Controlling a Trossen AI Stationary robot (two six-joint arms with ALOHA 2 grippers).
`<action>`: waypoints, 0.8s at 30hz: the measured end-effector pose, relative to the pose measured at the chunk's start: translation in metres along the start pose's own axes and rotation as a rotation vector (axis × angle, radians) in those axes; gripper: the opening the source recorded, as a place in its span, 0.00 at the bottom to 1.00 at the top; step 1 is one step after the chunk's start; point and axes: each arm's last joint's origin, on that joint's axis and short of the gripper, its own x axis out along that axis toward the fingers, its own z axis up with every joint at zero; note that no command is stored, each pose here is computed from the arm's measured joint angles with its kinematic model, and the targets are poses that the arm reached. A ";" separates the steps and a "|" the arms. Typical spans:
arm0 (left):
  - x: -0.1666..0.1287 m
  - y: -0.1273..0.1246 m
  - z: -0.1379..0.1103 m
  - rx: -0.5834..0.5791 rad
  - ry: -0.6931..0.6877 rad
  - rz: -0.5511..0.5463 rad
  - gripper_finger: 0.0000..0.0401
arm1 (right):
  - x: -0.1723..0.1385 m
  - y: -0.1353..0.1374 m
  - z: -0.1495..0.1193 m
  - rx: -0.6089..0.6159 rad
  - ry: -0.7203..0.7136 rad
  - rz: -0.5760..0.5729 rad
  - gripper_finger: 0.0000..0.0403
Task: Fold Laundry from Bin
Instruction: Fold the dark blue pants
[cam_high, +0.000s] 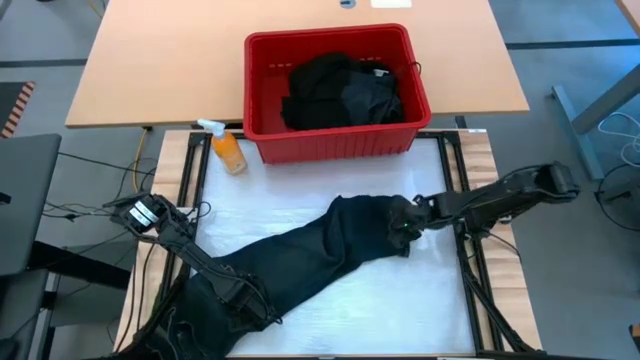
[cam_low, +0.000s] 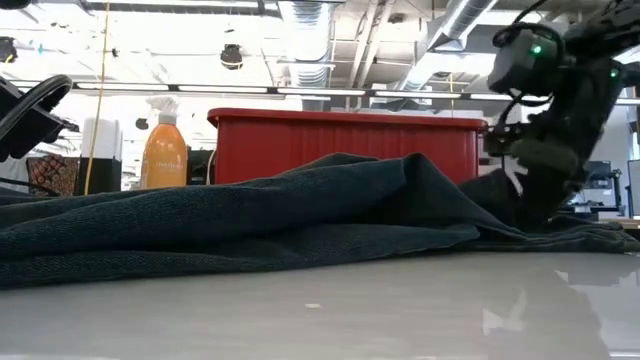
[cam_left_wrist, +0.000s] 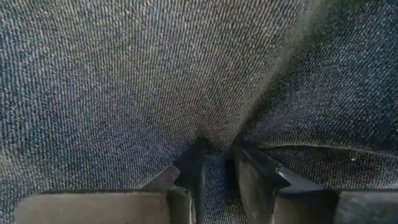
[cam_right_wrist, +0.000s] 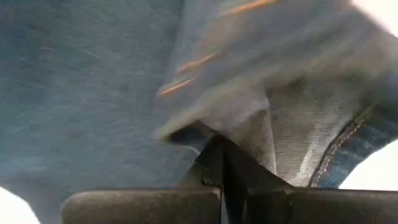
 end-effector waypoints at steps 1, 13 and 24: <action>0.000 0.000 0.000 0.001 -0.001 0.000 0.18 | 0.005 0.000 0.000 -0.001 -0.001 -0.029 0.05; 0.004 -0.011 -0.013 -0.011 -0.036 -0.001 0.18 | 0.007 -0.045 0.041 -0.014 0.029 -0.458 0.05; 0.007 -0.016 -0.018 -0.023 -0.033 -0.013 0.18 | -0.049 -0.075 0.095 -0.016 0.001 -0.575 0.06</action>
